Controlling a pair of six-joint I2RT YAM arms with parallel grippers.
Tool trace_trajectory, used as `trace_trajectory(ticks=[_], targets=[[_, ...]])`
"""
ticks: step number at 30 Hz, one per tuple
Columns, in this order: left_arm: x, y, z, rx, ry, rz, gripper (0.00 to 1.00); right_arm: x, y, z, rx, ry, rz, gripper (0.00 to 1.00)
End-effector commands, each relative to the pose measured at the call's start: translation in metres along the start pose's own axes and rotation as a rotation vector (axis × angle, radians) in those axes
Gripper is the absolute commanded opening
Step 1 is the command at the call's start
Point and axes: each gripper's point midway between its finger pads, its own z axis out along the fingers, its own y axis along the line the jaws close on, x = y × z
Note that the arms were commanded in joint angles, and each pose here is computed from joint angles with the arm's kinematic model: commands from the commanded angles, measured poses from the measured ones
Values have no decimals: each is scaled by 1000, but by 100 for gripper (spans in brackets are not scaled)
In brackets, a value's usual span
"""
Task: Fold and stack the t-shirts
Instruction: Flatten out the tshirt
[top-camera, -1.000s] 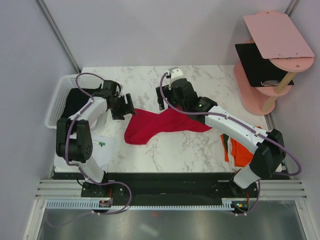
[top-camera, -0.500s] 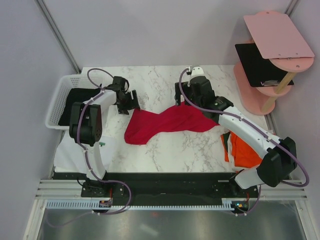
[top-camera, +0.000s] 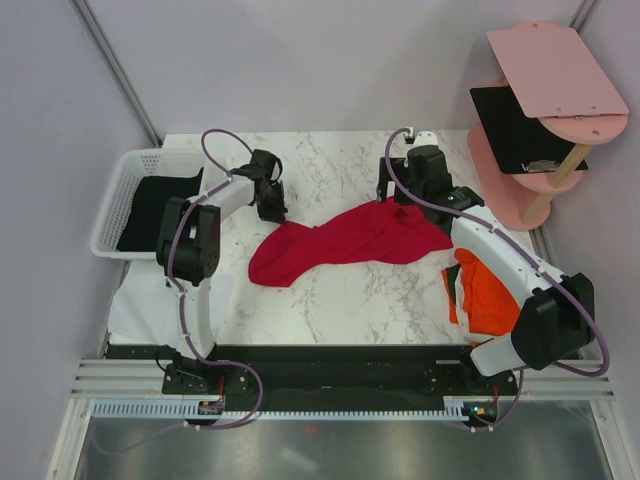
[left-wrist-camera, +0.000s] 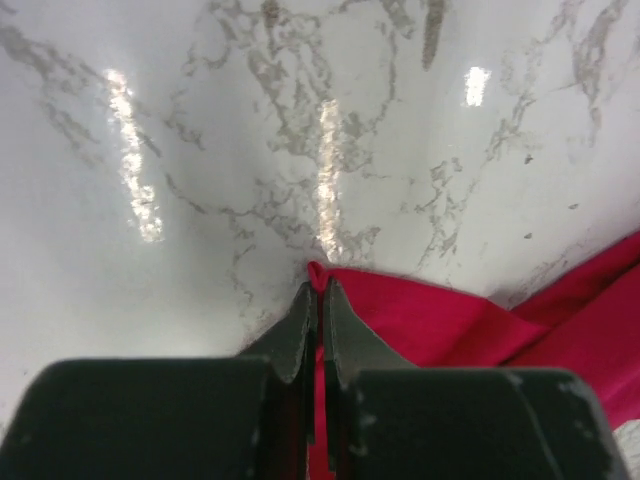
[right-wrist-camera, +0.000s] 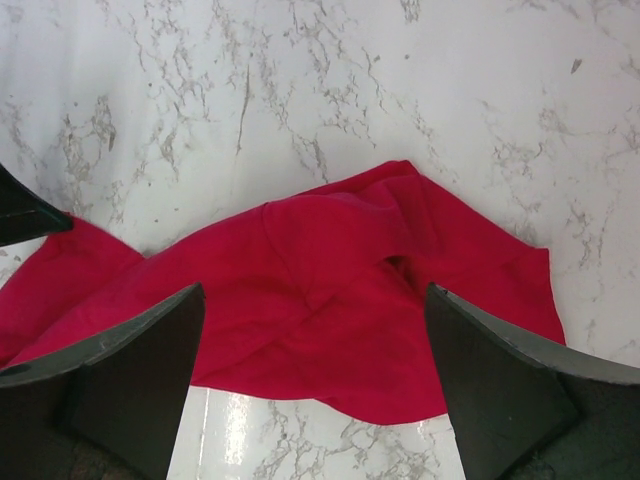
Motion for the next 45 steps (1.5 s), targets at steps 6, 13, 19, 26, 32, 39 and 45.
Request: trace_trajectory(ticks=[6, 13, 19, 26, 32, 39, 45], targets=[[-59, 8, -99, -154, -209, 64, 2, 60, -19, 46, -29, 216, 105, 97], [-74, 16, -149, -202, -312, 62, 2, 87, -29, 71, -50, 304, 183, 97], [-82, 10, -184, -183, -376, 75, 2, 103, -26, 103, -108, 348, 260, 95], [-82, 8, -192, -177, -378, 82, 2, 106, -13, 147, -156, 316, 341, 88], [-78, 13, -189, -195, -366, 92, 2, 75, -17, 146, -122, 213, 343, 0], [-78, 19, -187, -227, -361, 95, 2, 4, -17, 88, -120, 41, 270, 0], [-75, 28, -185, -258, -348, 78, 2, -25, 6, 17, -221, -8, 255, 0]])
